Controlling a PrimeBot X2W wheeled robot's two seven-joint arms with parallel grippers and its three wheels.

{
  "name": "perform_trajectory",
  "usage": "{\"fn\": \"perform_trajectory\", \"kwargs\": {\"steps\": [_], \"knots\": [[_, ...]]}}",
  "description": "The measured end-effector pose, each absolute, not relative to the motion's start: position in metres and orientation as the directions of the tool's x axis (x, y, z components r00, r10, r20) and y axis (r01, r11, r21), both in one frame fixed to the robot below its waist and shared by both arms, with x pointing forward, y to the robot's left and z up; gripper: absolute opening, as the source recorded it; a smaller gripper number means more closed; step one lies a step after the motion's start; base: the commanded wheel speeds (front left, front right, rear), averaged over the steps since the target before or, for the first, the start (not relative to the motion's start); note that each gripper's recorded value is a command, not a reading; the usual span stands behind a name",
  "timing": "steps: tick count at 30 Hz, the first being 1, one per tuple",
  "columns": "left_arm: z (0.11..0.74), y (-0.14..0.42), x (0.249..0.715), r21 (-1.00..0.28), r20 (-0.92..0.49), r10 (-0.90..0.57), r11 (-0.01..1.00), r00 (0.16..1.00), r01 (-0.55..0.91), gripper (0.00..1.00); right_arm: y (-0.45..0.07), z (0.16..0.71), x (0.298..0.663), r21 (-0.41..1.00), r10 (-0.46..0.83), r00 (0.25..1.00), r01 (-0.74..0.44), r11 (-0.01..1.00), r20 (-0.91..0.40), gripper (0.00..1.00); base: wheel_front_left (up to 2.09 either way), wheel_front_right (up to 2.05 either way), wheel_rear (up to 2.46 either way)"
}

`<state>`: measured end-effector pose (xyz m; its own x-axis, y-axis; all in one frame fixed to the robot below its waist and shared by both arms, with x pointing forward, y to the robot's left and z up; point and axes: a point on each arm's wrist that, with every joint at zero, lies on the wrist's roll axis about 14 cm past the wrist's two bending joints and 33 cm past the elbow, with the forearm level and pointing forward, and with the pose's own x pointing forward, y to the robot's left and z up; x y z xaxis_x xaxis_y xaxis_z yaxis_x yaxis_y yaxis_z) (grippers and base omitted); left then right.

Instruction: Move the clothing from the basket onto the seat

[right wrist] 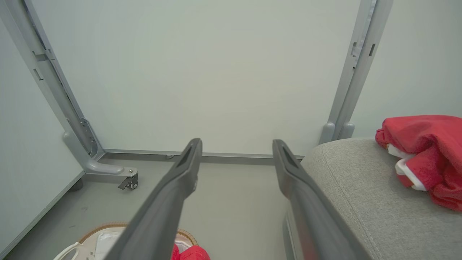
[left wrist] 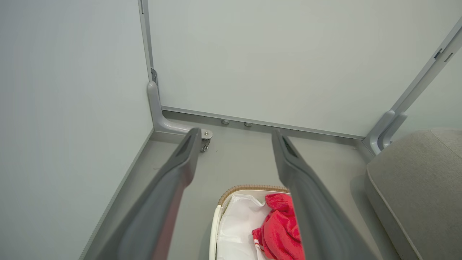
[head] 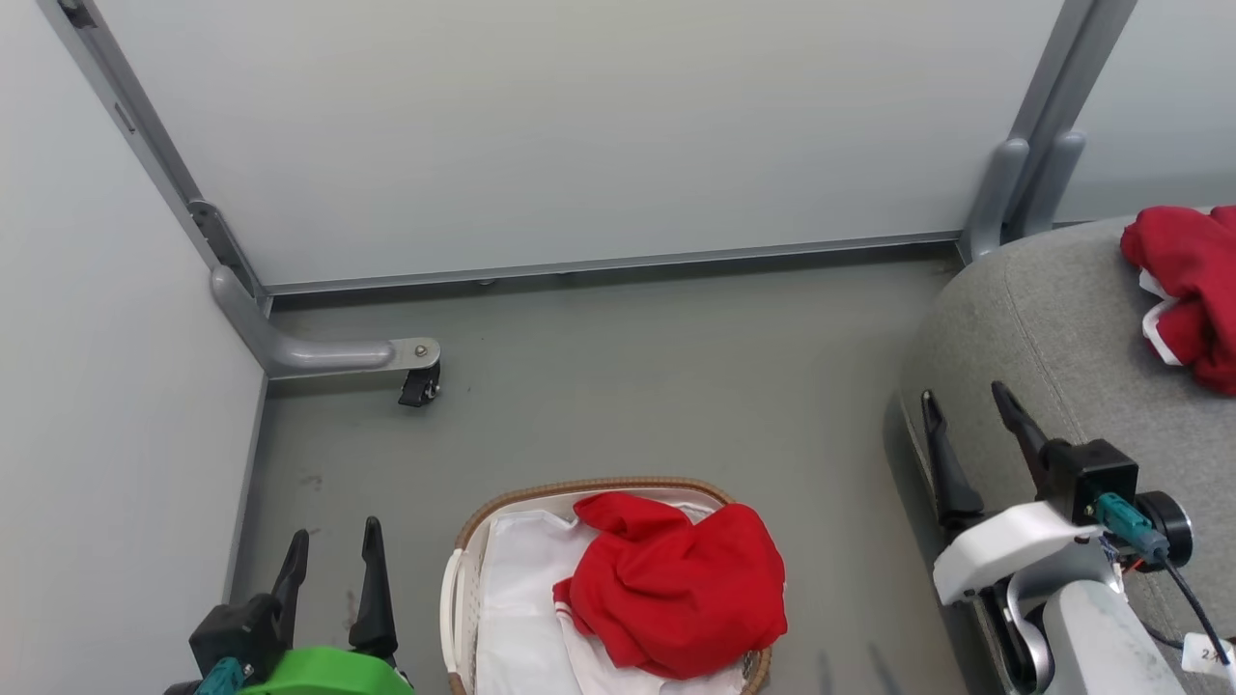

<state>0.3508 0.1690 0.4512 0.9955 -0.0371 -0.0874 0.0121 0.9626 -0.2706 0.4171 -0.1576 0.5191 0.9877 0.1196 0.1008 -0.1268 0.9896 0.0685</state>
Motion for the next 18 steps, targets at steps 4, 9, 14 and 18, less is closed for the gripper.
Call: {"fn": "perform_trajectory", "kwargs": {"steps": [4, 9, 14, 18], "knots": [[0.448, 0.176, 0.341, -0.272, -0.097, -0.015, 0.962, 0.995, -0.012, 1.0, -0.149, 0.51, 0.407, 0.101, 0.139, 0.987, -0.146, 0.984, 0.08, 1.0, 0.0, 0.0, 0.0], [0.448, 0.179, 0.338, -0.276, -0.095, -0.005, 0.961, 0.996, -0.021, 1.0, -0.146, 0.507, 0.399, 0.115, 0.146, 0.986, -0.154, 0.981, 0.074, 1.0, 0.0, 0.0, 0.0], [0.449, 0.18, 0.338, -0.277, -0.093, -0.002, 0.961, 0.996, -0.024, 1.0, -0.145, 0.501, 0.394, 0.118, 0.151, 0.987, -0.157, 0.981, 0.06, 1.0, 0.0, 0.0, 0.0], [0.448, 0.179, 0.338, -0.279, -0.096, -0.007, 0.96, 0.995, -0.02, 1.0, -0.143, 0.499, 0.393, 0.114, 0.157, 0.986, -0.162, 0.98, 0.052, 1.0, 0.0, 0.0, 0.0]]}}
